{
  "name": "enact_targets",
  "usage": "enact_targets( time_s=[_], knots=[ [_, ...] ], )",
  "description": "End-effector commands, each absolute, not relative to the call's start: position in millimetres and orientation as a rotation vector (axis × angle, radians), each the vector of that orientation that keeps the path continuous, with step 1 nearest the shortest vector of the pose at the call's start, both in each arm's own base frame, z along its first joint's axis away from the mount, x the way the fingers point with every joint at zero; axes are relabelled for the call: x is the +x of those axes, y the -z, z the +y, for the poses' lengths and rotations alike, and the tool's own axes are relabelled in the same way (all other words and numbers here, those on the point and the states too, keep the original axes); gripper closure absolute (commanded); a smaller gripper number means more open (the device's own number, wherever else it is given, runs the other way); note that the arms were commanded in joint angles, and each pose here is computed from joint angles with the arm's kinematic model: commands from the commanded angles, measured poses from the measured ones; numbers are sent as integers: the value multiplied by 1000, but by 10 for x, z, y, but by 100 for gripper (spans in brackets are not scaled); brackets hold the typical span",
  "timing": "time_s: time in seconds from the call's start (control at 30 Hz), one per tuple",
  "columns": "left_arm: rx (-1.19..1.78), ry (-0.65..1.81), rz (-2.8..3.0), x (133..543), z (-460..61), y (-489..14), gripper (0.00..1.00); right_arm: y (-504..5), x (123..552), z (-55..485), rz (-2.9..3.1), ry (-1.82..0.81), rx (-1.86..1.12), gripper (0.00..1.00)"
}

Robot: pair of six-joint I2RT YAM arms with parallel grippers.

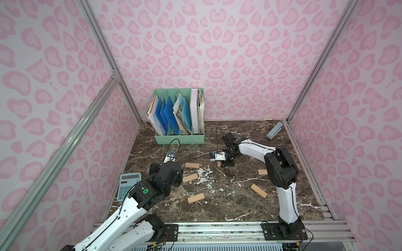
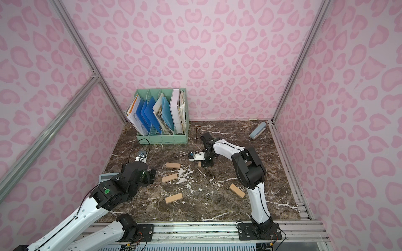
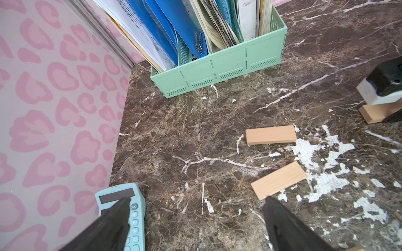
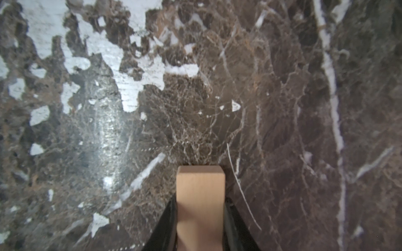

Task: Assemble the number 6 with building blocks
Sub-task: Move the building block to the center of the board, then pick up the building block from the center of the board.

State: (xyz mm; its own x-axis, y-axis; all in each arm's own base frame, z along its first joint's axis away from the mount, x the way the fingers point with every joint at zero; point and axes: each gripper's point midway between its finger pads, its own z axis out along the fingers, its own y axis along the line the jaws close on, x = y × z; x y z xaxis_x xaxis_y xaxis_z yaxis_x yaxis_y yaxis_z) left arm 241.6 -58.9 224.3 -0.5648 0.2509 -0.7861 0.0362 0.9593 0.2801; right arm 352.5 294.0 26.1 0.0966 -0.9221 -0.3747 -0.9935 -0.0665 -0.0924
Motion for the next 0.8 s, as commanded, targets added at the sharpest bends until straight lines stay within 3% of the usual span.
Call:
enact_targets(
  time_s=[0.0, 0.13, 0.17, 0.2, 0.4, 0.6, 0.67, 0.77],
  knots=[
    [201, -269, 2175, 2388, -597, -2209, 1, -398, 3580, 2973, 1859, -297, -2022, 57],
    [237, -263, 2167, 2406, -635, -2234, 1, -705, 3667, 3063, 1798, -287, -1946, 37],
    [245, -263, 2161, 2419, -648, -2245, 1, -795, 3685, 3087, 1774, -289, -1922, 5],
    [263, -267, 2152, 2437, -666, -2255, 1, -894, 3703, 3108, 1746, -288, -1898, 0],
    [351, -260, 2127, 2561, -821, -2279, 1, -1366, 3828, 3127, 1700, -286, -1769, 0],
    [417, -283, 2107, 2808, -1028, -2243, 1, -2245, 4150, 2866, 1724, -230, -1308, 0],
    [630, -165, 2126, 2894, -1406, -1996, 1, -2559, 4291, 2709, 1761, -208, -1052, 0],
    [896, -200, 2247, 3000, -1660, -1425, 3, -2775, 4216, 2637, 1761, -272, -983, 0]
  ],
)
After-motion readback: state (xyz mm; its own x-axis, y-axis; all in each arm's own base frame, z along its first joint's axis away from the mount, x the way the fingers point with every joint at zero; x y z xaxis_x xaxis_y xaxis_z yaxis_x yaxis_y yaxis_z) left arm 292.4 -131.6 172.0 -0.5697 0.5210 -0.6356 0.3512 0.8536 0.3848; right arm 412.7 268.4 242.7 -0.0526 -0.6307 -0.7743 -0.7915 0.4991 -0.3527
